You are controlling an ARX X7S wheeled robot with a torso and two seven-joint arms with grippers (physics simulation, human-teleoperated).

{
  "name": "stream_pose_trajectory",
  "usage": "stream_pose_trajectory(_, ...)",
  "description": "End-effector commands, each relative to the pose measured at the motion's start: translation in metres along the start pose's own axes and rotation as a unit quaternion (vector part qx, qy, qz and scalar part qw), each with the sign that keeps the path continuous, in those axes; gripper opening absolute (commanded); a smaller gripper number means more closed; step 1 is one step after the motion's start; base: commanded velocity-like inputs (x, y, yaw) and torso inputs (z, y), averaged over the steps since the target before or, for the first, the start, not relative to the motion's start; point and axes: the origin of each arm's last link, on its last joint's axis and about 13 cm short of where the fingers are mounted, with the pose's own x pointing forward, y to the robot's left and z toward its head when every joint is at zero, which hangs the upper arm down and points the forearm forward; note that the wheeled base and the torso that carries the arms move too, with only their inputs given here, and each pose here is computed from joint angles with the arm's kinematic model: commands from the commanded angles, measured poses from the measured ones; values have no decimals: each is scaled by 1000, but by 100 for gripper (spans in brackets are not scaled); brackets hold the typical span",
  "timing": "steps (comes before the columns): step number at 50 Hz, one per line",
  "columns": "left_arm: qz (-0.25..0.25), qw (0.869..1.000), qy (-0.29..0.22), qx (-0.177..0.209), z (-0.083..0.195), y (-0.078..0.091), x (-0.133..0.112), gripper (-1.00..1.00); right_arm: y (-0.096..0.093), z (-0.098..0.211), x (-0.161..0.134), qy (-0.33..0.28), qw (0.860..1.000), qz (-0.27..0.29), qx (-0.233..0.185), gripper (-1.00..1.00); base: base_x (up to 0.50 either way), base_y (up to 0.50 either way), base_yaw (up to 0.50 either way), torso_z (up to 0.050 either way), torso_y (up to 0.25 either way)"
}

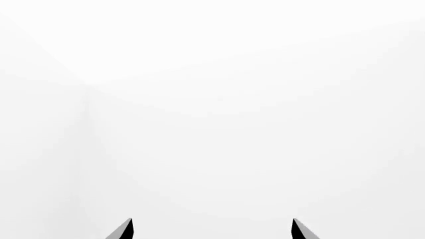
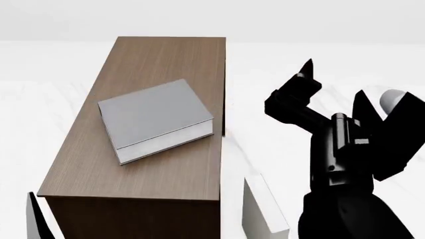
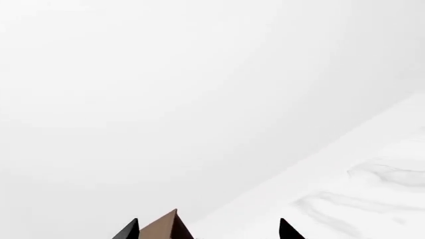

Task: Pick up the book in the middle and place it on the cabinet shelf.

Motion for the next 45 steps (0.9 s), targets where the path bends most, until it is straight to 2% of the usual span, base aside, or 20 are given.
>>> stream_pose_trajectory(1, 12, 1000, -5, 5, 0, 3, 7, 100, -20, 8, -19, -51, 998, -21, -26, 100, 0, 0, 0, 0, 0)
stream_pose_trajectory(6, 17, 1000, -6, 10, -2, 4, 9, 100, -31, 0, -35, -87, 993, -37, -77, 100, 0, 0, 0, 0, 0)
stream_pose_trajectory(9, 24, 1000, -7, 15, -3, 5, 11, 100, -39, -6, -45, -122, 989, -29, -77, 100, 0, 0, 0, 0, 0)
stream_pose_trajectory(12, 34, 999, -8, 21, -5, 7, 14, 100, -50, -15, -59, -172, 976, -15, -134, 100, 0, 0, 0, 0, 0)
stream_pose_trajectory(15, 41, 999, -11, 28, -6, 9, 17, 100, -63, -32, -72, -187, 964, -13, -189, 100, 0, 0, 0, 0, 0)
stream_pose_trajectory(18, 45, 998, -12, 31, -7, 10, 17, 100, -72, -37, -80, -205, 960, -8, -191, 100, 0, 0, 0, 0, 0)
stream_pose_trajectory(22, 43, 998, -23, 41, -4, 12, 16, 100, -84, -43, -89, -264, 945, -16, -194, 100, 0, 0, 0, 0, 0)
stream_pose_trajectory(23, 48, 997, -25, 46, -5, 14, 17, 100, -89, -48, -96, -295, 933, -25, -207, 100, 0, 0, 0, 0, 0)
stream_pose_trajectory(26, 53, 997, -33, 53, -4, 16, 19, 100, -94, -59, -103, -310, 925, -27, -219, 100, 0, 0, 0, 0, 0)
stream_pose_trajectory(29, 58, 996, -38, 60, -4, 19, 19, 100, -93, -65, -108, -312, 926, -19, -214, 100, 0, 0, 0, 0, 0)
stream_pose_trajectory(32, 64, 995, -49, 63, -2, 22, 18, 100, -91, -61, -109, -328, 922, -15, -207, 100, 0, 0, 0, 0, 0)
stream_pose_trajectory(34, 78, 993, -59, 64, 0, 25, 21, 100, -91, -55, -109, -351, 912, -26, -212, 100, 0, 0, 0, 0, 0)
stream_pose_trajectory(37, 87, 991, -68, 69, 2, 28, 24, 100, -92, -49, -106, -366, 906, -34, -208, 100, 0, 0, 0, 0, 0)
stream_pose_trajectory(40, 108, 986, -98, 84, 6, 34, 28, 100, -91, -33, -101, -408, 888, -47, -208, 100, 0, 0, 0, 3, 0)
stream_pose_trajectory(45, 145, 975, -128, 114, 13, 48, 40, 100, -89, -3, -91, -456, 868, -77, -183, 100, 0, 0, 0, 0, 0)
